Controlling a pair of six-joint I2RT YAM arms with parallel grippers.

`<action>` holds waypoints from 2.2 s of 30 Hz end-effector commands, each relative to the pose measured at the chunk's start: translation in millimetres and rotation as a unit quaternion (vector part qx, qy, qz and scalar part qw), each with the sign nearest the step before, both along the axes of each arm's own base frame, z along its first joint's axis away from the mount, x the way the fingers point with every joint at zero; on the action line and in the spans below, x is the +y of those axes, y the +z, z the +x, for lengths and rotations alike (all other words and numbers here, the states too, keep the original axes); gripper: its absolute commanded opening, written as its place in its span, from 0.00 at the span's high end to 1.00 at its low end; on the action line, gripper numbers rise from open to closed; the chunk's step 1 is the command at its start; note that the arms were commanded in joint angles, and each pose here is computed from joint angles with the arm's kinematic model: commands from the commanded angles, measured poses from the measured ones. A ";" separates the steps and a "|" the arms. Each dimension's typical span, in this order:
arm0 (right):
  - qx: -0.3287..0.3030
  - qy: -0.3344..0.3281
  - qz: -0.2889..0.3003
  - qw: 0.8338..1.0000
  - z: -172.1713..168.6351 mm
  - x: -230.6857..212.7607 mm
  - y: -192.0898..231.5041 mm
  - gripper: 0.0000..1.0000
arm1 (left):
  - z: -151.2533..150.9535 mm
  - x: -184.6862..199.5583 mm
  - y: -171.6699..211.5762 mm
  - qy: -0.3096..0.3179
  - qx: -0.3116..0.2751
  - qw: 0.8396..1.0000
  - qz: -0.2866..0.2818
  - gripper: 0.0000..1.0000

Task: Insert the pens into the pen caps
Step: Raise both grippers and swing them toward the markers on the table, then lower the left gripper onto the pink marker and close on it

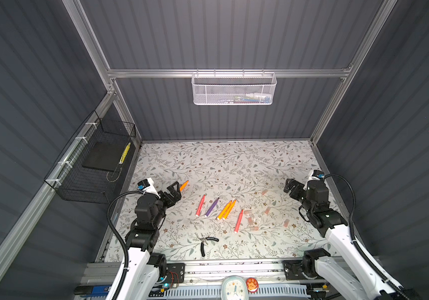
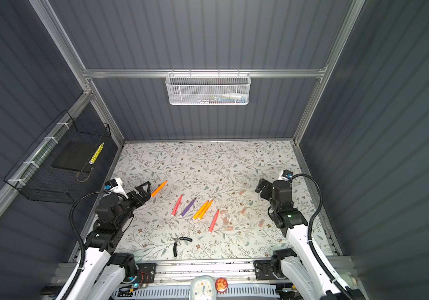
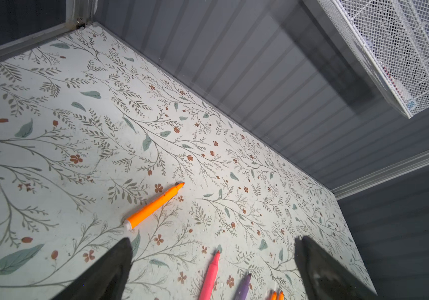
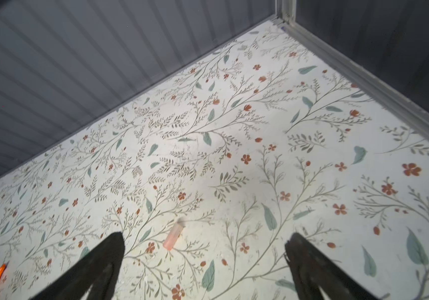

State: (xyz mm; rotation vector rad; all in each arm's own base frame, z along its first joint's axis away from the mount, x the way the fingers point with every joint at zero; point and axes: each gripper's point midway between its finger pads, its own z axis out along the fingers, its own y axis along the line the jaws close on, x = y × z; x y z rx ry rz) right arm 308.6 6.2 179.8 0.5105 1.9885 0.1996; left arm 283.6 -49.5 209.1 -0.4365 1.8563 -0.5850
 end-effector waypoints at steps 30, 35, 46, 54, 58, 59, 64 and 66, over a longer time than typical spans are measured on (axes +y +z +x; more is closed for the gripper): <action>-0.012 -0.079 0.033 0.996 12.6 -40.0 -35.7 0.01 | -102.3 -300.3 -102.3 -0.339 0.126 0.891 0.274 0.21; -0.013 -0.077 0.034 0.996 12.7 -38.8 -35.8 0.01 | -112.4 -299.4 -130.8 -0.348 0.163 0.875 0.296 0.27; -0.015 -0.074 0.035 0.997 13.6 -38.2 -35.3 0.01 | -113.1 -295.7 -161.1 -0.345 0.196 0.850 0.347 0.36; -0.016 -0.074 0.035 0.996 13.5 -38.1 -35.1 0.01 | -118.8 -295.4 -172.4 -0.355 0.213 0.840 0.350 0.43; -0.018 -0.072 0.036 0.997 13.1 -37.2 -34.6 0.01 | -123.0 -293.7 -182.6 -0.362 0.223 0.836 0.346 0.44; -0.019 -0.071 0.036 0.997 12.6 -36.9 -34.9 0.01 | -123.4 -292.4 -184.6 -0.362 0.225 0.835 0.349 0.43; -0.024 -0.073 0.037 0.996 10.5 -37.3 -33.9 0.01 | -126.6 -288.1 -193.5 -0.361 0.237 0.832 0.349 0.45; -0.025 -0.072 0.037 0.996 10.7 -37.0 -33.6 0.01 | -127.4 -288.3 -196.2 -0.362 0.237 0.832 0.347 0.47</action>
